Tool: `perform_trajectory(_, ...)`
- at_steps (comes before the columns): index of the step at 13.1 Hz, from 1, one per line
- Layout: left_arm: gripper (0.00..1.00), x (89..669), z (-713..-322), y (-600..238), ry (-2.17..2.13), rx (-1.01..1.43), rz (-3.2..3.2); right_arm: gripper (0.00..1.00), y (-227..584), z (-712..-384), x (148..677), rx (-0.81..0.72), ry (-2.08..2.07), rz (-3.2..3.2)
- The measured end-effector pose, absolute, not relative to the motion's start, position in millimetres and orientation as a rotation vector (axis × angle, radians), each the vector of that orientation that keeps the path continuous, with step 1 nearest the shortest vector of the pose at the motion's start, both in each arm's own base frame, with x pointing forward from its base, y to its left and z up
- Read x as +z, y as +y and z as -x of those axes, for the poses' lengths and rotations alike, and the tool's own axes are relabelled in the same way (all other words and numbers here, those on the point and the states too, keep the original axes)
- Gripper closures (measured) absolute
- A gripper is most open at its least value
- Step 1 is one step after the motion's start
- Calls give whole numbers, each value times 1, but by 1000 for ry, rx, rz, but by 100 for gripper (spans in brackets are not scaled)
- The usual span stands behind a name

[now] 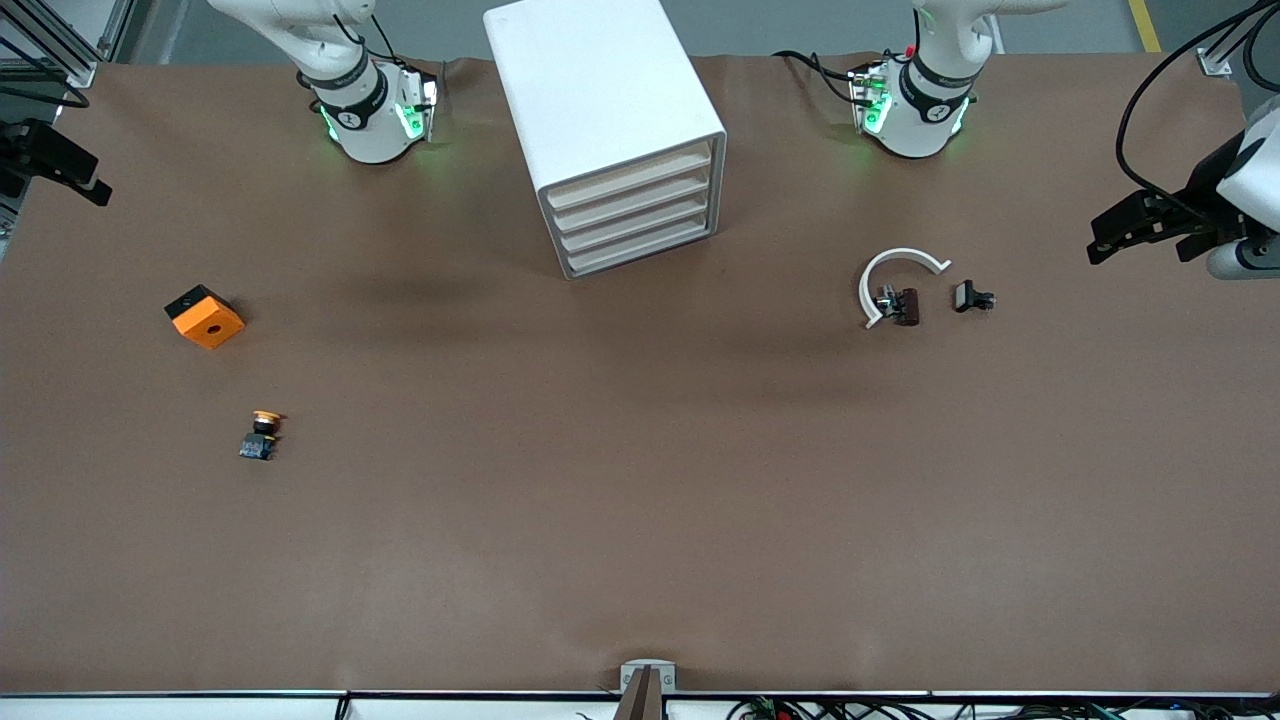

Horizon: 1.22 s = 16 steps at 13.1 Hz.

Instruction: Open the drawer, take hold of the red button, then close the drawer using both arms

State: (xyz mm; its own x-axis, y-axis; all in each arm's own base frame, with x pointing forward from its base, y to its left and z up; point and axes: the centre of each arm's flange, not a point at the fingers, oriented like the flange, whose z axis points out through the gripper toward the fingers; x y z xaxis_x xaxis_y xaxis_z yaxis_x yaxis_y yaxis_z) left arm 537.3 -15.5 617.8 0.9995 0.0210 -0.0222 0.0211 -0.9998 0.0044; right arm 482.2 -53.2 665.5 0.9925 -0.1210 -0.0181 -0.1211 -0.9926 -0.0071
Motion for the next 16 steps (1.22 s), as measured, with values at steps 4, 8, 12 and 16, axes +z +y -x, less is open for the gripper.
perform_trajectory(4, 0, 618, -537, -16, 31, -35, -3137, 0, -53, -482, 666, 27, 190, 3128)
perform_trajectory(8, 0, 618, -537, -17, 28, -35, -3137, 0, -52, -482, 666, 27, 189, 3121)
perform_trajectory(12, 0, 602, -533, -19, 21, -165, -3136, 0, -52, -482, 665, 27, 189, 3118)
perform_trajectory(16, 0, 551, -546, -31, -19, -330, -3126, 0, -52, -482, 665, 29, 188, 3118)
